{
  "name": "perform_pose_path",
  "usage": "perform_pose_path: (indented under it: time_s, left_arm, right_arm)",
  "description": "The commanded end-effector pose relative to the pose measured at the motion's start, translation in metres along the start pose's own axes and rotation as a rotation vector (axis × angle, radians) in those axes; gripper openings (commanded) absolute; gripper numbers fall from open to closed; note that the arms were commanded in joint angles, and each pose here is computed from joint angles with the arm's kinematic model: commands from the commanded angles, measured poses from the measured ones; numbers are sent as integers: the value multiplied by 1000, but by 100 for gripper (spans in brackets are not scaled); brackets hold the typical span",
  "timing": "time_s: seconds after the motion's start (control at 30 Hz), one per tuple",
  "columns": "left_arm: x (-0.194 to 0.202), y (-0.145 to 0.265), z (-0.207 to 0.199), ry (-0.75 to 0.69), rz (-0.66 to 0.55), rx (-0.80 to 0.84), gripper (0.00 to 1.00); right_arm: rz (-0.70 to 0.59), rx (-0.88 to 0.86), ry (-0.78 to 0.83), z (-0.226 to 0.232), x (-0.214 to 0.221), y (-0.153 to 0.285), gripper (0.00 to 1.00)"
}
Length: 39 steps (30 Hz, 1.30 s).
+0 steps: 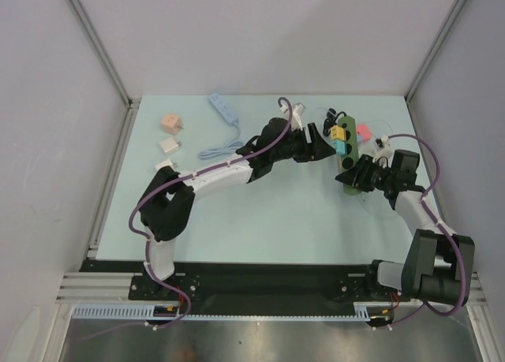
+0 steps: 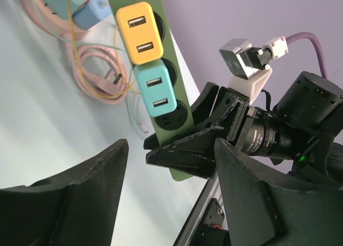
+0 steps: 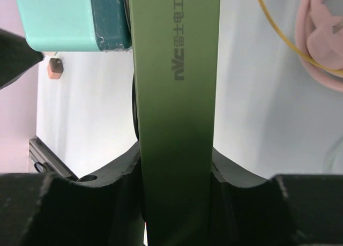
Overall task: Pull the plug off the socket
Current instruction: Remove the plug from the socket.
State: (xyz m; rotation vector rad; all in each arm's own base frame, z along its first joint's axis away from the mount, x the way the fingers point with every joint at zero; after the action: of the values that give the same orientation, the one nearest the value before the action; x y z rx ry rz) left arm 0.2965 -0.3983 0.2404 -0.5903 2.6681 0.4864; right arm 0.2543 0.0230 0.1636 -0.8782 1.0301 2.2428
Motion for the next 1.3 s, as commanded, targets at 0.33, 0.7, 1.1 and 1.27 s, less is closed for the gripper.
perform_pose_path:
  time_s: [0.33,0.7,1.1,1.27]
  left_arm:
    - [-5,-42,-8,-19,31,43,81]
    - [-12,-69,-11,-21,22,5,63]
    - [-12,-79,-17,-37,27,2,50]
    - [-12,-80,-15,-42,15,-38,0]
  right_arm:
    - [-141,-136,158,14,-31,3,0]
    - [-143,-146,163,17,-32,3,0]
    - [-138,-122,157,18,-32,1,0]
    - [-136,-108,153,17,-32,0,0]
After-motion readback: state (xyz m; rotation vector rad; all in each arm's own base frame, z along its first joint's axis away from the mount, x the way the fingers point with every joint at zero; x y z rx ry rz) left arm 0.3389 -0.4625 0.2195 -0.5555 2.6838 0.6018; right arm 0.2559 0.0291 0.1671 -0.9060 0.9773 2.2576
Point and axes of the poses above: each gripper's point midway between its finger pads, its own y axis back along the fingers, its own z axis along the line the jaws close on, x = y × z, the point moved 9 cm from there along y, back along the fingers, and after that the axes turned 13 degrees about y, right-handed, at the moved point
